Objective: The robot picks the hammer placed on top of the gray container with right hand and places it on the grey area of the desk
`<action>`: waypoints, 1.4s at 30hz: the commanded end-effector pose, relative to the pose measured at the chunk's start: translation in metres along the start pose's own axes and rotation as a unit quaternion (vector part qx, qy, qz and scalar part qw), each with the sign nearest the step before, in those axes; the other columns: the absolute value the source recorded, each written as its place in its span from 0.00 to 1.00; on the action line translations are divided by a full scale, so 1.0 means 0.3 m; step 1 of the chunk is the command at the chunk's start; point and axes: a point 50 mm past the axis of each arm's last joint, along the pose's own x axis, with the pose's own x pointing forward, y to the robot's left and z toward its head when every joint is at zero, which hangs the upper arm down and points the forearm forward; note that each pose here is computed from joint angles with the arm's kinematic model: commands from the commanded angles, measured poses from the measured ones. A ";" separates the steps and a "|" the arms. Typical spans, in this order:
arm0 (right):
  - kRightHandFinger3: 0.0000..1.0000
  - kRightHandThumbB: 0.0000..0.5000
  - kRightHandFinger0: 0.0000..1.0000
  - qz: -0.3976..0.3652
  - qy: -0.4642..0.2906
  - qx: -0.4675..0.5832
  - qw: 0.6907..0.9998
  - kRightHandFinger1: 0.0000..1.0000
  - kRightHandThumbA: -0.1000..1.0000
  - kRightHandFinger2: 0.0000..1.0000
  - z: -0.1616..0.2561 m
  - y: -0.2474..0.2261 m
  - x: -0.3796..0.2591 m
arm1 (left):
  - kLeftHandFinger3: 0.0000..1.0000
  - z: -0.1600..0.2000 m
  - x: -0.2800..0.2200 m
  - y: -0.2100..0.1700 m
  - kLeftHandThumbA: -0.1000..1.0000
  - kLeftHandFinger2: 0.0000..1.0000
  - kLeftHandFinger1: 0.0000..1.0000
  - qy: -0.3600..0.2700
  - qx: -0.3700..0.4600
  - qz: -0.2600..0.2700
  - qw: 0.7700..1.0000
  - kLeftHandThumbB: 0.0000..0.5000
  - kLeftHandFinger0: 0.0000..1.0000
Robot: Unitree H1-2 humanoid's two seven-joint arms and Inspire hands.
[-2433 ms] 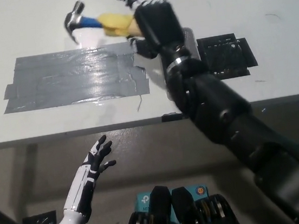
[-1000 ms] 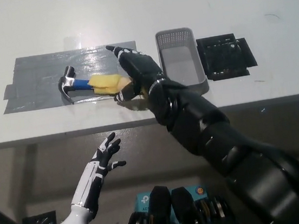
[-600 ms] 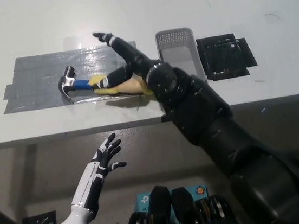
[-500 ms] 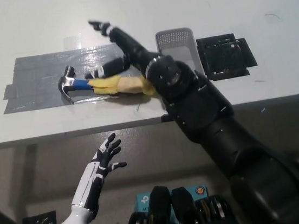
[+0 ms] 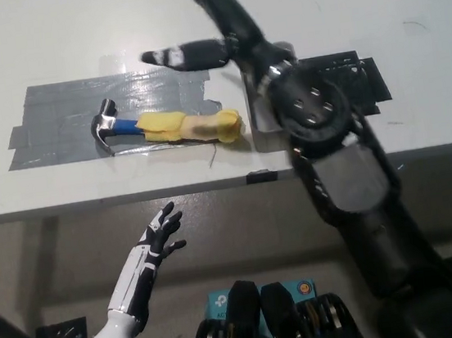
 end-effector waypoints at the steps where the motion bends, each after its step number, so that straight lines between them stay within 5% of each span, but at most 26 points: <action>1: 1.00 0.77 1.00 -0.030 -0.332 -0.048 0.941 1.00 1.00 1.00 0.482 -0.281 -0.558 | 1.00 0.051 0.035 0.054 1.00 1.00 1.00 -0.039 0.017 0.010 0.999 0.13 0.91; 6: 1.00 0.68 1.00 -0.025 -0.336 -0.058 0.940 1.00 1.00 1.00 0.448 -0.284 -0.660 | 1.00 0.044 0.042 0.066 1.00 1.00 1.00 -0.038 0.017 0.017 0.999 0.15 0.93; 11: 1.00 0.79 1.00 -0.029 -0.343 -0.009 0.939 1.00 1.00 1.00 0.414 -0.262 -0.820 | 1.00 0.054 0.079 0.090 1.00 1.00 1.00 -0.043 0.014 0.030 0.999 0.17 0.99; 16: 1.00 0.80 1.00 -0.043 -0.334 -0.008 0.942 1.00 1.00 1.00 0.403 -0.252 -0.865 | 1.00 0.057 0.089 0.095 1.00 1.00 1.00 -0.046 0.013 0.033 0.998 0.18 1.00; 19: 1.00 0.72 1.00 -0.075 -0.290 0.019 0.954 1.00 1.00 1.00 0.297 -0.217 -0.896 | 1.00 0.046 0.081 0.094 1.00 1.00 1.00 -0.051 0.008 0.035 0.998 0.23 1.00; 20: 1.00 0.62 1.00 -0.079 -0.282 0.022 0.956 1.00 1.00 1.00 0.272 -0.211 -0.898 | 1.00 0.042 0.078 0.090 1.00 1.00 1.00 -0.051 0.007 0.036 0.998 0.22 1.00; 22: 1.00 0.67 1.00 -0.088 -0.246 0.032 0.965 1.00 1.00 1.00 0.208 -0.187 -0.907 | 1.00 0.031 0.070 0.084 1.00 1.00 1.00 -0.049 0.008 0.038 0.998 0.21 1.00; 27: 1.00 0.46 1.00 -0.104 -0.133 0.018 0.986 1.00 1.00 1.00 -0.066 -0.130 -0.916 | 1.00 0.000 0.015 0.069 1.00 1.00 1.00 -0.038 0.013 0.041 0.998 0.18 1.00; 36: 1.00 0.46 1.00 -0.105 0.046 -0.045 0.992 1.00 1.00 1.00 -0.416 -0.092 -0.985 | 1.00 -0.048 -0.084 0.038 1.00 1.00 1.00 -0.010 0.004 0.046 0.999 0.17 1.00; 42: 1.00 0.46 1.00 -0.086 0.079 -0.037 0.993 1.00 1.00 1.00 -0.480 -0.063 -1.029 | 1.00 -0.079 -0.125 0.018 1.00 1.00 1.00 0.003 0.002 0.044 0.999 0.18 1.00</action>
